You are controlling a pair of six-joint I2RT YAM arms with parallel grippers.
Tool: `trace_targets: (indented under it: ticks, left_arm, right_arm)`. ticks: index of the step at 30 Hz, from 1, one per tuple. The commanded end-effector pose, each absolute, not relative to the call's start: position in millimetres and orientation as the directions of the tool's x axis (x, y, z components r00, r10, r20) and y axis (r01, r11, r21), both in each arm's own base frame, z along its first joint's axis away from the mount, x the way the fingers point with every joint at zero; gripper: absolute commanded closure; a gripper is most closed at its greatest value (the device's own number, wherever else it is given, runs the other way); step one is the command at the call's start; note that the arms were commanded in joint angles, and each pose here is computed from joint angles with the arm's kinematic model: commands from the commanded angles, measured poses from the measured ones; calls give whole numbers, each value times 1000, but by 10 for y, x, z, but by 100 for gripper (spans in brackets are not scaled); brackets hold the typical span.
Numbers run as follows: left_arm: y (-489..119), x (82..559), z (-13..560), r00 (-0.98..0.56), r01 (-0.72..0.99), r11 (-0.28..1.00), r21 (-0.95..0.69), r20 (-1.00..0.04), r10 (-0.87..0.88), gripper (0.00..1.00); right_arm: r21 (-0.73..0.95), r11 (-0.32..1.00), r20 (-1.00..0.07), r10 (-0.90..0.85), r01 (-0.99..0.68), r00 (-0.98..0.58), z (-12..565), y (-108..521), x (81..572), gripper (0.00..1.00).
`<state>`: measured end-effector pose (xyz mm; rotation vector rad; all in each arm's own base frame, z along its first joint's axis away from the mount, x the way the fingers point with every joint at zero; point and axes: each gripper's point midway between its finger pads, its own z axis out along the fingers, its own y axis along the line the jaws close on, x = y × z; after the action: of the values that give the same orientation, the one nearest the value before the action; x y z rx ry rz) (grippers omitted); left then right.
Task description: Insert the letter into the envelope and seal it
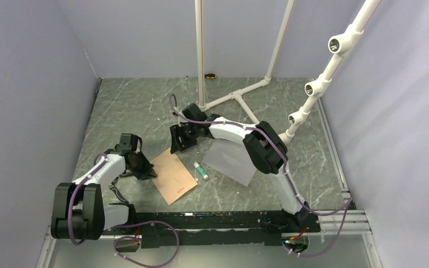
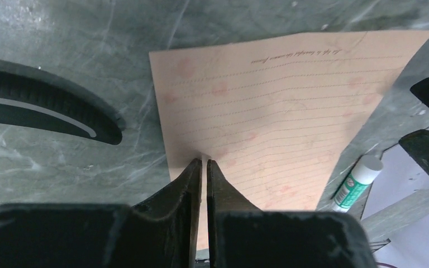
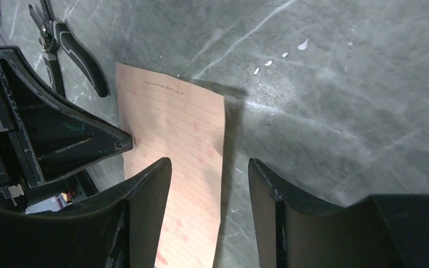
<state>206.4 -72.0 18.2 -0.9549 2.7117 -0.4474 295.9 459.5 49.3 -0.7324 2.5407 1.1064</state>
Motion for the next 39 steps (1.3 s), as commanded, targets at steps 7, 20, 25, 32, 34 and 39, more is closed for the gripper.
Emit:
trace_targets:
  ticks: [7, 20, 25, 32, 34, 39]
  left_arm:
    - [-704, 2004, 77, -740, -602, 720, -344, -100, -666, 88]
    - [-775, 2451, 929, -716, -418, 741, -526, -312, -625, 73]
    - [-908, 2654, 1862, -676, -138, 774, -618, -513, -530, 18]
    - [-1054, 2743, 2744, -630, 94, 776, -624, -640, -439, 8]
    - [-1102, 2785, 2992, -600, 157, 763, -627, -674, -431, 7]
    - [-1369, 2846, 3563, -559, 363, 649, -668, -714, -422, 7]
  right_arm:
    - [705, 455, -408, -366, -543, -836, 547, 4891, 2755, 46]
    - [660, 478, -516, -271, -579, -812, 918, 4823, 2955, 100]
    - [572, 526, -685, -116, -629, -720, 1777, 4613, 3339, 100]
    - [578, 516, -803, 220, -632, -554, 3416, 3929, 3706, 100]
    - [572, 494, -819, 288, -655, -497, 3798, 3742, 3678, 100]
    - [537, 371, -830, 393, -757, -396, 4609, 3490, 3372, 100]
